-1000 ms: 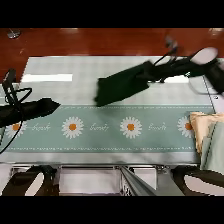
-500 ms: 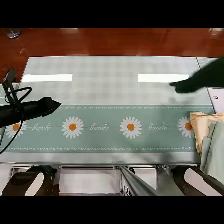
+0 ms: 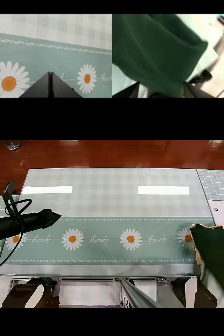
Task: Fold the shirts.
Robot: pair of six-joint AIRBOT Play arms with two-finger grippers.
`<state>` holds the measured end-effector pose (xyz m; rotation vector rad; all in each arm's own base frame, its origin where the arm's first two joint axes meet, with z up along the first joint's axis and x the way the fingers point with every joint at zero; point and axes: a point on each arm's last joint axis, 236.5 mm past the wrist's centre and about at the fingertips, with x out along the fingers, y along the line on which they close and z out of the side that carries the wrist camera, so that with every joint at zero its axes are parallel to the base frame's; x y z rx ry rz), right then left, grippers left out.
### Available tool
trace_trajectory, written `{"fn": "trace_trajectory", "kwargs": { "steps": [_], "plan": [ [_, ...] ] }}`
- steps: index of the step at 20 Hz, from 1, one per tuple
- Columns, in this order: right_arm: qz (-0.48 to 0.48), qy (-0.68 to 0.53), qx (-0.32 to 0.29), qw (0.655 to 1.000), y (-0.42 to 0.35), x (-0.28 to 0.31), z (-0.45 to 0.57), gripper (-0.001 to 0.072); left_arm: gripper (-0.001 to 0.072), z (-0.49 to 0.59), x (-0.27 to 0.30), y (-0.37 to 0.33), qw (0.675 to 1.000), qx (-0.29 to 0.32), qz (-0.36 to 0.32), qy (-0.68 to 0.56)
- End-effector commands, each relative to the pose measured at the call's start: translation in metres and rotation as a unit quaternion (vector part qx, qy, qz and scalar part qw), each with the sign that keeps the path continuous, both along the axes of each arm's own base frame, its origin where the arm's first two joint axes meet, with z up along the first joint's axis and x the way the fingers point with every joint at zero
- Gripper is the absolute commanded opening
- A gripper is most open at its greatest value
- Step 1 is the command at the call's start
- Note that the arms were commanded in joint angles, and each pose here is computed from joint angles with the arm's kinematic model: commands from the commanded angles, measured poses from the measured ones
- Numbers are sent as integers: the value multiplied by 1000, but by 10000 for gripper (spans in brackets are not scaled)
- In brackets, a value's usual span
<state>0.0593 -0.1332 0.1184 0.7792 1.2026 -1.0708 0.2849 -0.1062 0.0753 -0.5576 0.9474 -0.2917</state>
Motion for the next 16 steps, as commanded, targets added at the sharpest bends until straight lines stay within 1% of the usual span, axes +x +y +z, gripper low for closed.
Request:
{"fn": "trace_trajectory", "kwargs": {
  "steps": [1,2,3,4,5,6,7,8,9,10,11,13,14,16],
  "plan": [
    [-13,5,28,1000,9,-9,-32,627,95,1,-1,4,1000,17,-13,-7],
    [14,-59,35,998,2,30,-20,615,157,9,5,11,1000,21,-5,-20],
    [47,-136,52,988,0,76,-1,562,153,25,14,21,999,27,8,-42],
    [105,-227,86,964,10,134,28,309,139,45,26,31,997,30,22,-62],
    [188,-314,118,923,33,189,64,49,20,72,39,35,995,31,24,-91],
    [258,-381,143,876,62,237,98,17,21,100,53,28,992,24,8,-120],
    [332,-407,146,839,96,276,119,16,20,122,65,16,990,19,-16,-139],
    [411,-392,129,813,132,305,119,17,20,135,74,1,988,23,-42,-148],
    [471,-359,110,798,165,326,102,17,20,139,81,-15,985,40,-73,-149],
    [526,-310,90,787,197,341,72,17,20,125,83,-27,983,71,-103,-133],
    [555,-249,69,790,214,350,35,17,20,97,82,-28,983,107,-111,-98],
    [585,-110,24,803,223,356,-43,16,21,24,76,-9,981,178,-81,-6],
    [591,-73,17,803,223,358,-67,16,20,-2,73,2,978,196,-68,28],
    [586,-44,21,809,222,363,-95,17,21,-20,74,12,976,200,-60,58]
  ]
}}
